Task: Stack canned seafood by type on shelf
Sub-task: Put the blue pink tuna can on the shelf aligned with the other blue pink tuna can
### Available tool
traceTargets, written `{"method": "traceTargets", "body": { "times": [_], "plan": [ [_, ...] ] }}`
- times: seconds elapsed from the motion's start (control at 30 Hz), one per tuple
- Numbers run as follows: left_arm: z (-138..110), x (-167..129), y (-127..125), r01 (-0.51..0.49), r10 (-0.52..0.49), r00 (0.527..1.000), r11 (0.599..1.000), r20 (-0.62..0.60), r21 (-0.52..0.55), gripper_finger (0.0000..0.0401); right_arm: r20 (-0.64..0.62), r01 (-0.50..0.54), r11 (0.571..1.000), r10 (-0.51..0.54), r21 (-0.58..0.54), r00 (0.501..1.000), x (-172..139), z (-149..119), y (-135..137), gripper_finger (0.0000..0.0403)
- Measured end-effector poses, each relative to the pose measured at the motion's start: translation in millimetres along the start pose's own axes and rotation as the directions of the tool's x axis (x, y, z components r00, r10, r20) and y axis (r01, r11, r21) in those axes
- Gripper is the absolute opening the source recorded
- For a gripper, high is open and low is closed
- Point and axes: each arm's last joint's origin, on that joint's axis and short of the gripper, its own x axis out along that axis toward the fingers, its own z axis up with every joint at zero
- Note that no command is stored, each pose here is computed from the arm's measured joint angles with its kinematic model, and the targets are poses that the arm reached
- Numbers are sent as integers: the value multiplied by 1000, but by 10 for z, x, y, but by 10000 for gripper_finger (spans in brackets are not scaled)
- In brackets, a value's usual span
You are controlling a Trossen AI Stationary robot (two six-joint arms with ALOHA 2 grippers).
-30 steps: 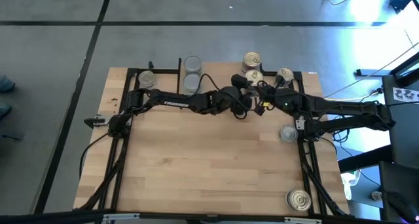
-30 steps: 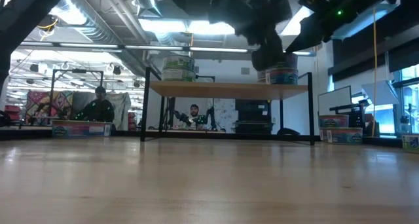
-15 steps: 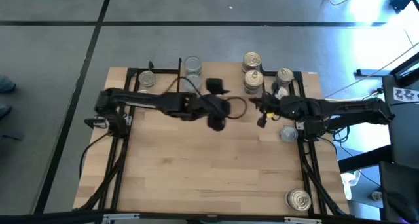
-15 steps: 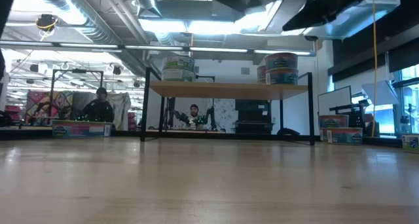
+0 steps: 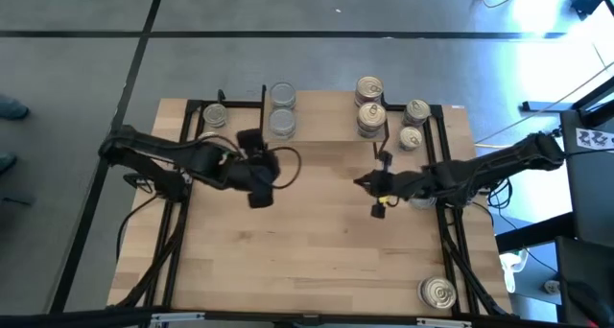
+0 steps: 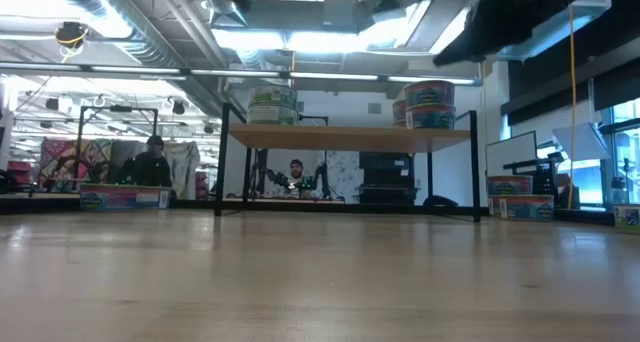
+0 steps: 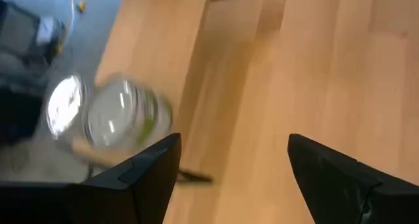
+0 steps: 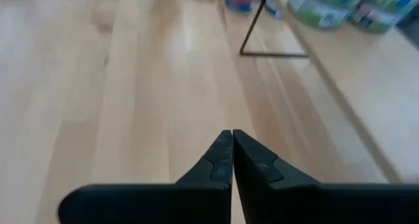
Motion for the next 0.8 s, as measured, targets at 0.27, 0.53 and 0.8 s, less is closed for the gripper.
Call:
{"method": "traceTargets", "body": {
  "times": [0.27, 0.53, 0.8],
  "plan": [
    [-534, 25, -39, -45, 28, 991, 991, -132, -123, 278, -117, 7, 1000, -5, 11, 993, 435, -166, 221, 14],
    [-866, 268, -21, -157, 110, 950, 977, -292, -143, 278, -166, 19, 1000, -20, -6, 986, 786, -329, 381, 14],
    [-1093, 603, 163, -292, 189, 882, 938, -431, -187, 278, -170, 20, 1000, -21, -8, 985, 1004, -437, 480, 14]
  ]
}}
